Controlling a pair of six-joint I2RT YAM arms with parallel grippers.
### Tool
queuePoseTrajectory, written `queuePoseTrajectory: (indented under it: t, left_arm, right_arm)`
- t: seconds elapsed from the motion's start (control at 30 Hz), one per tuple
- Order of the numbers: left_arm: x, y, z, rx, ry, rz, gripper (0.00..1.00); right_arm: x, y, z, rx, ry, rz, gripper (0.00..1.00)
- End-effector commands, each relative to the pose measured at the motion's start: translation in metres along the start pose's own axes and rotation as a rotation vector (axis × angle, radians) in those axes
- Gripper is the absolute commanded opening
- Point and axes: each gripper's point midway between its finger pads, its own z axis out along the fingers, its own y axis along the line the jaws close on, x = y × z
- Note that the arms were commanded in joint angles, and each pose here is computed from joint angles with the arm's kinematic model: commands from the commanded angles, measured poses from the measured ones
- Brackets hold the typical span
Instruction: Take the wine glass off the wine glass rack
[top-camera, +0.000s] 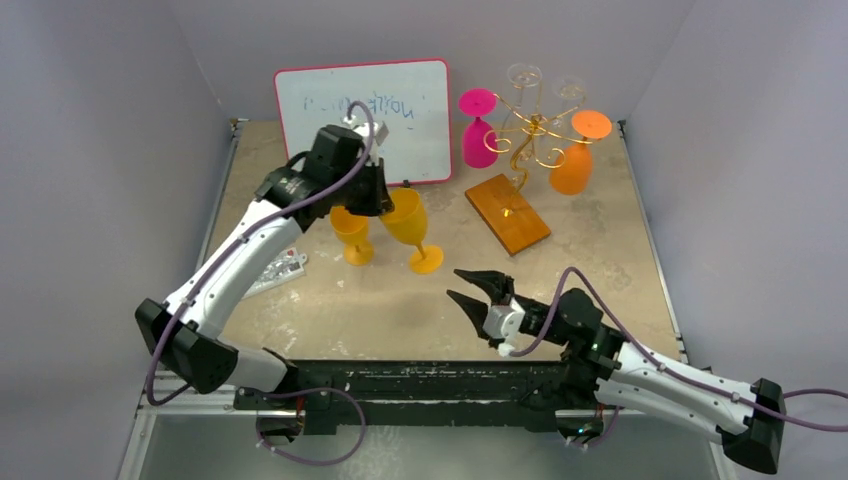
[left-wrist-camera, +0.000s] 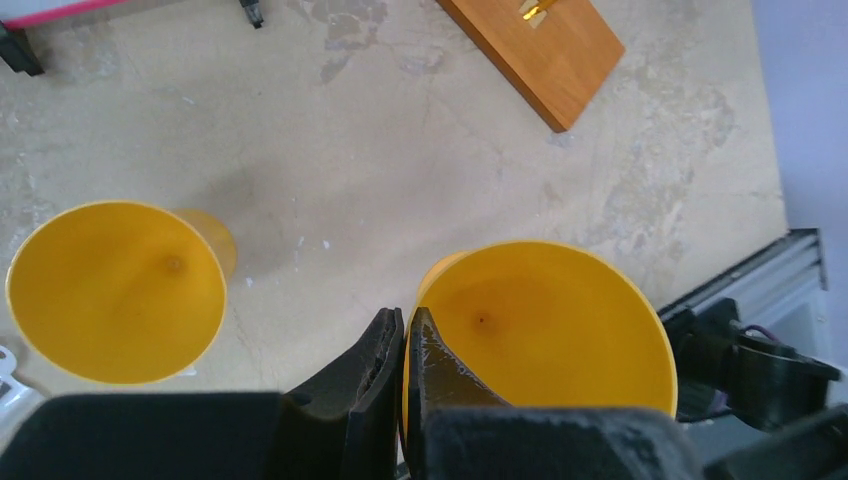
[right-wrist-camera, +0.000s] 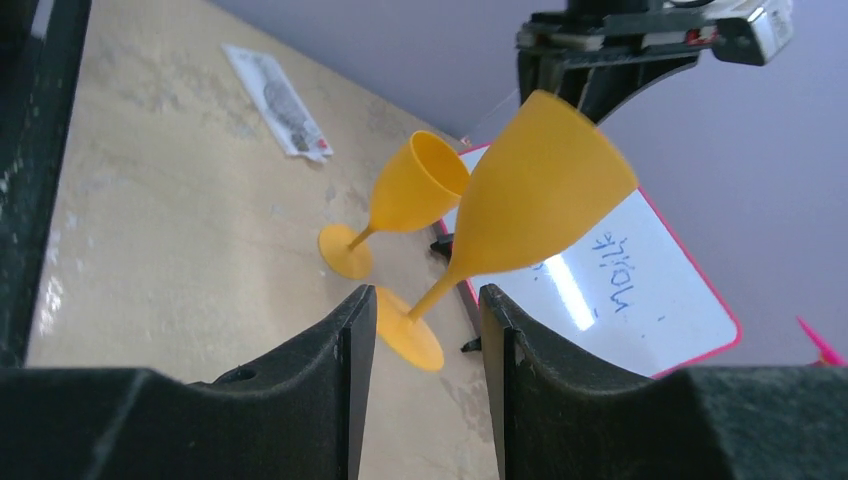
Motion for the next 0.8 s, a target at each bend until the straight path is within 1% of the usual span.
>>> queuePoseTrajectory:
  t: [0.0,0.1,0.17,0.23,0.3,0.37,0.4,0.43,0.5,0.6,0.7,0.77]
  left_arm:
    - [-0.026,0.005,0.014,-0.184,-0.119,0.106,0.00]
    - [-0.035,0.024,0.027,-0.292,-0.163,0.112,0.00]
    - [-0.040,0.035,0.040,-0.351,-0.179,0.110,0.00]
    - [-0.040,0.038,0.055,-0.369,-0.161,0.113,0.00]
    - [-0.042,0.042,0.069,-0.392,-0.153,0.102,0.00]
    - [-0.042,0.045,0.082,-0.406,-0.139,0.095,0.00]
    - [-0.042,0.046,0.088,-0.412,-0.131,0.096,0.00]
    - [-0.042,0.048,0.092,-0.423,-0.124,0.098,0.00]
    - [-0.045,0.056,0.096,-0.470,-0.133,0.098,0.00]
    - [-0.048,0.072,0.099,-0.548,-0.146,0.095,0.00]
    - [-0.050,0.091,0.099,-0.596,-0.161,0.048,0.00]
    - [-0.054,0.092,0.106,-0.529,-0.176,0.001,0.00]
  right_arm:
    - [-0.020,-0.037,-0.008,0.236,-0.090,0.306,0.45]
    - [-0.001,-0.057,-0.019,0.428,-0.033,0.548,0.47]
    - [0.016,-0.065,-0.025,0.565,0.027,0.763,0.49]
    - [0.027,-0.056,-0.022,0.599,0.083,0.967,0.51]
    - [0.042,-0.047,-0.020,0.665,0.152,1.156,0.56]
    - [0.055,-0.034,-0.016,0.700,0.222,1.292,0.56]
    - [0.058,-0.026,-0.012,0.685,0.250,1.337,0.55]
    - [0.060,-0.017,-0.006,0.648,0.276,1.352,0.56]
    - [0.066,-0.005,-0.003,0.628,0.328,1.388,0.58]
    - [0.086,0.005,-0.016,0.744,0.403,1.476,0.56]
    - [0.089,0.009,-0.028,0.792,0.388,1.533,0.56]
    - [0.086,0.009,-0.032,0.800,0.337,1.586,0.55]
